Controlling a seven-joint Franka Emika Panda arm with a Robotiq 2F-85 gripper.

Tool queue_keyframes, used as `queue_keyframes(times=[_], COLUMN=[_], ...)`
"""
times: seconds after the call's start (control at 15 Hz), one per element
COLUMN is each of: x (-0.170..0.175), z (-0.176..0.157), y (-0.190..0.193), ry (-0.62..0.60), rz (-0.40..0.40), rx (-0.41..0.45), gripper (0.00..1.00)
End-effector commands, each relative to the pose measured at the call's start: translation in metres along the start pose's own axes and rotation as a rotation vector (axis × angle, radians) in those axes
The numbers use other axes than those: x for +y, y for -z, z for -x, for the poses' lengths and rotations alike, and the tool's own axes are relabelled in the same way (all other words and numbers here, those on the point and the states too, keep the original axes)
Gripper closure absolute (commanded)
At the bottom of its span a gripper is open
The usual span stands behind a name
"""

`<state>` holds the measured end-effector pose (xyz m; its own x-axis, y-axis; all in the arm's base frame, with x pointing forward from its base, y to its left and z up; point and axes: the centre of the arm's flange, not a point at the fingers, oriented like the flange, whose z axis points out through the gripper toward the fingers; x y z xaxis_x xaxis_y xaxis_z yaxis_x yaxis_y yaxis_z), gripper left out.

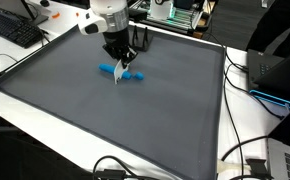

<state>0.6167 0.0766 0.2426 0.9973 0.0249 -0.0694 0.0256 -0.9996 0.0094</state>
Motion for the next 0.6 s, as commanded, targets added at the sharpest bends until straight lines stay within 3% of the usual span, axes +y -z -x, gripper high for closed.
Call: queue_keyframes(times=[0.0, 0.53], x=[-0.010, -0.013], z=[0.010, 0.007], y=[-0.004, 0.015], ry=[-0.017, -0.004], rz=[-0.006, 0.021], rx=[-0.029, 0.009], gripper=[0.99, 0.99])
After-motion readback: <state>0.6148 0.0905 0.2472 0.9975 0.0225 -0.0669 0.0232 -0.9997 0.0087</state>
